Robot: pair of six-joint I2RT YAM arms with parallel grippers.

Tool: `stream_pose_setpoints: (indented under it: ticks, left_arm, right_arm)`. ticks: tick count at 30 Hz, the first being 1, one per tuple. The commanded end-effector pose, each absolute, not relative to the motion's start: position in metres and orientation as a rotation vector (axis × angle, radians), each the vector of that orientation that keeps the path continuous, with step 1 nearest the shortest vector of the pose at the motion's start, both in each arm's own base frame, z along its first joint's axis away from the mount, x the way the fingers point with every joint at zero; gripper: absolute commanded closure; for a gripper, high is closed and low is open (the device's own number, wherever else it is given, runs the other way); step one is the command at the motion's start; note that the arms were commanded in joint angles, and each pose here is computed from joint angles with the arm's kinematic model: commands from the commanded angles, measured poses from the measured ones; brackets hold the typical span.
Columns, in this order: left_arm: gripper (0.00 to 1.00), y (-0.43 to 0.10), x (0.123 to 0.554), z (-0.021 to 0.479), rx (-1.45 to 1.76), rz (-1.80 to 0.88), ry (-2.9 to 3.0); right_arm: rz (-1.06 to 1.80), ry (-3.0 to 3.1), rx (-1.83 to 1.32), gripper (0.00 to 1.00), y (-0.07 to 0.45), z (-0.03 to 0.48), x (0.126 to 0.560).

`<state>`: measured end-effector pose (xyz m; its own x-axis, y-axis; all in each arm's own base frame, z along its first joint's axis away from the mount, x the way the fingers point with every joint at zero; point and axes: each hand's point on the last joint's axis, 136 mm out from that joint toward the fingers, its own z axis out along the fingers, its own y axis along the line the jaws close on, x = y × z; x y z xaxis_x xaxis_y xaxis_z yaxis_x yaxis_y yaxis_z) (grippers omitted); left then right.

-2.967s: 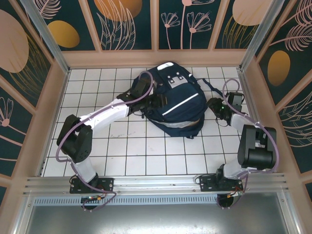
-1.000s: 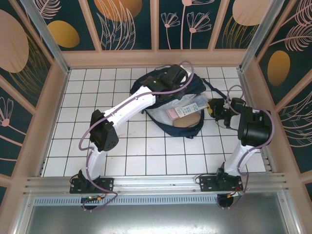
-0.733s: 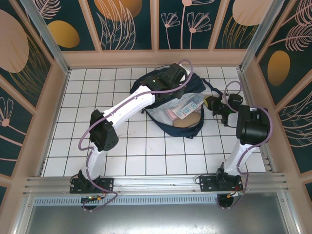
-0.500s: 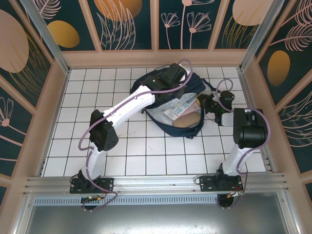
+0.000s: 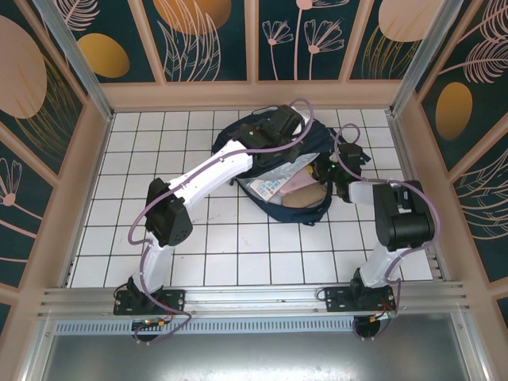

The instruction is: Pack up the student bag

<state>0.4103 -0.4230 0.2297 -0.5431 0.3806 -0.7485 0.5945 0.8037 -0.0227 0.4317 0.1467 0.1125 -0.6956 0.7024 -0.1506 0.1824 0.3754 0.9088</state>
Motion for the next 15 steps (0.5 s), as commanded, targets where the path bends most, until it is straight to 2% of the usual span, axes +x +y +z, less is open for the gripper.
stream_pose_setpoints:
  ticks: [1, 2, 4, 9, 15]
  left_arm:
    - [1.0, -0.414, 0.423, 0.275, 0.596, -0.39, 2.111]
    - [1.0, -0.414, 0.423, 0.273, 0.594, -0.393, 2.113]
    - [1.0, -0.415, 0.424, 0.271, 0.594, -0.395, 2.117]
    - [1.0, -0.417, 0.42, 0.265, 0.606, -0.421, 2.128]
    - [1.0, -0.416, 0.419, 0.265, 0.601, -0.427, 2.132]
  right_arm:
    - [1.153, 2.116, 0.704, 0.46, 0.128, 0.134, 0.427]
    - [1.124, 2.122, 0.715, 0.42, 0.123, 0.134, 0.423]
    - [1.101, 2.123, 0.714, 0.4, 0.117, 0.137, 0.413]
    - [0.997, 2.153, 0.741, 0.4, 0.101, 0.135, 0.38]
    - [0.822, 2.263, 0.8, 0.4, 0.094, 0.099, 0.329]
